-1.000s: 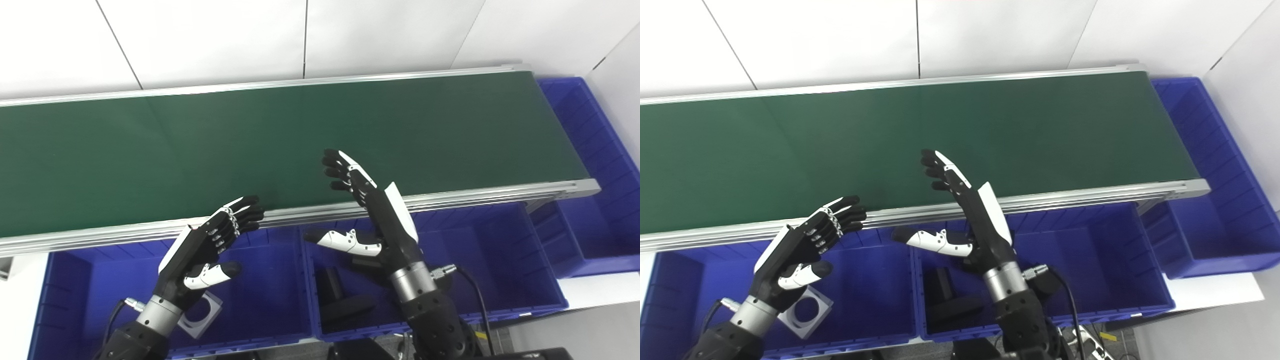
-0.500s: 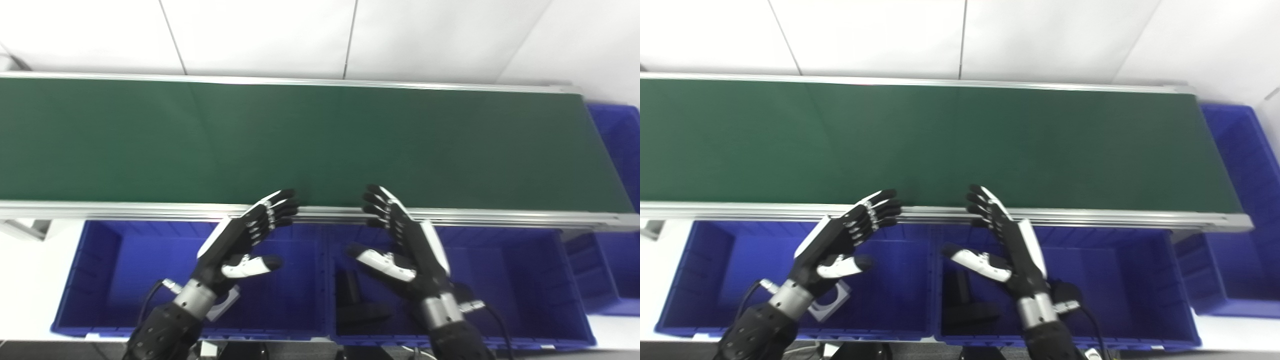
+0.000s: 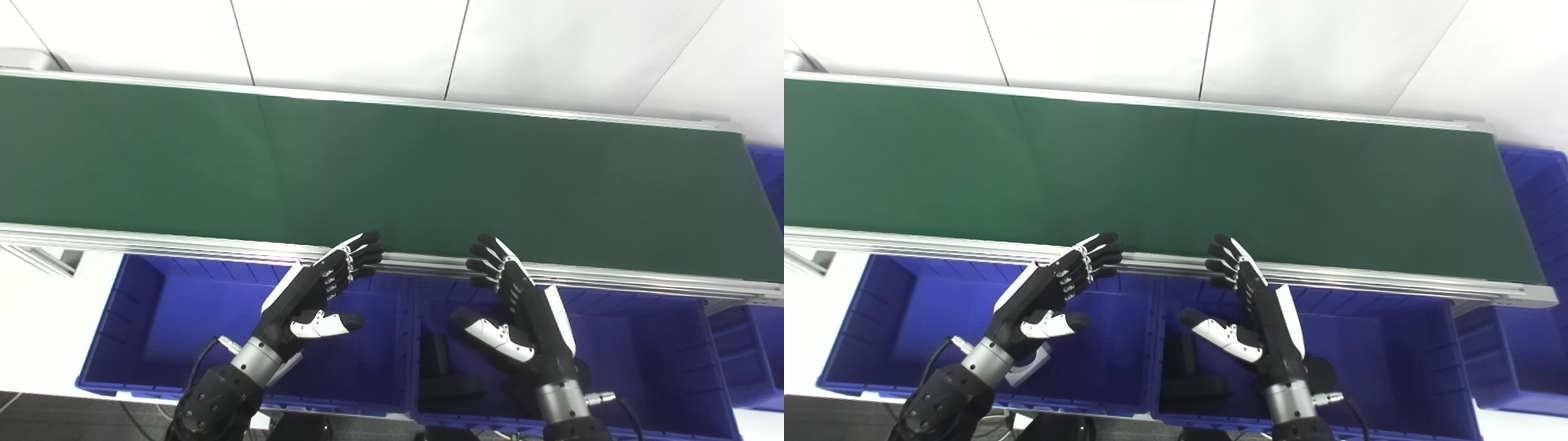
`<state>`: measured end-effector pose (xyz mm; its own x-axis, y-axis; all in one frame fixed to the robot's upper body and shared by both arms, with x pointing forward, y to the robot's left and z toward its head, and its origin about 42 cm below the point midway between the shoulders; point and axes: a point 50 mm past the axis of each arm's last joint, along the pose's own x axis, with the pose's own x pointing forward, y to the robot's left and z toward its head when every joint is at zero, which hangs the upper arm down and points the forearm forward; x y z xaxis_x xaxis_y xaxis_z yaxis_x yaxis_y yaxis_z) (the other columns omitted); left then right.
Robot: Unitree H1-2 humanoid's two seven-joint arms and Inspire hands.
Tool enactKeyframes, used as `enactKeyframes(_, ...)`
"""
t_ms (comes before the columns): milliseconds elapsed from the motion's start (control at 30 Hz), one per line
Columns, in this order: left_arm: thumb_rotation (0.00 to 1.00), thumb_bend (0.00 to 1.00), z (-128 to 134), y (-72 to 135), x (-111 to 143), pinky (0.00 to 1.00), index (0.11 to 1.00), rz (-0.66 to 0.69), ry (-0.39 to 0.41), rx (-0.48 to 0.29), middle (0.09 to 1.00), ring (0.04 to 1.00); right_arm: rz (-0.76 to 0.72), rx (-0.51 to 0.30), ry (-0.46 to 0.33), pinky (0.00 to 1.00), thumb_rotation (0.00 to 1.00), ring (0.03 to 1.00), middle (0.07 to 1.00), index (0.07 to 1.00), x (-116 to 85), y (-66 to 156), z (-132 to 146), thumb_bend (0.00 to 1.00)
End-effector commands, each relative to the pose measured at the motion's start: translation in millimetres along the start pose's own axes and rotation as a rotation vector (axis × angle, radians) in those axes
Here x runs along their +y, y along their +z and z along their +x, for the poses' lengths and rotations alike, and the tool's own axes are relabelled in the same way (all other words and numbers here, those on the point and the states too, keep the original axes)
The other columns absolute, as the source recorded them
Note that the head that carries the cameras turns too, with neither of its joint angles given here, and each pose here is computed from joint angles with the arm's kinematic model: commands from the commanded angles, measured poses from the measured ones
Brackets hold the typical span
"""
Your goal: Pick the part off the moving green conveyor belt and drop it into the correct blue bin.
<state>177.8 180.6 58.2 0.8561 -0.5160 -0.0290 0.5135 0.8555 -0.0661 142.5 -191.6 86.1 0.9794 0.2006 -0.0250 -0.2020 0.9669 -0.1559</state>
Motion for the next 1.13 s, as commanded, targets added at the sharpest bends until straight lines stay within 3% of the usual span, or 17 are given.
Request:
enactKeyframes(0, 0.52, 1.00, 3.6, 7.4, 0.2, 0.86, 0.891, 0.026, -0.003, -0.051, 0.882, 0.889, 0.006, -0.088, -0.019, 0.73, 0.48, 0.807, 0.847, 0.897, -1.6, 10.3, -1.2, 0.69)
enactKeyframes(1100, 0.49, 0.99, 5.5, 3.8, 6.9, 0.86, 0.879, 0.032, -0.005, -0.050, 0.873, 0.881, -0.003, -0.082, -0.010, 0.73, 0.48, 0.805, 0.840, 0.876, 2.4, 4.8, 6.7, 0.69)
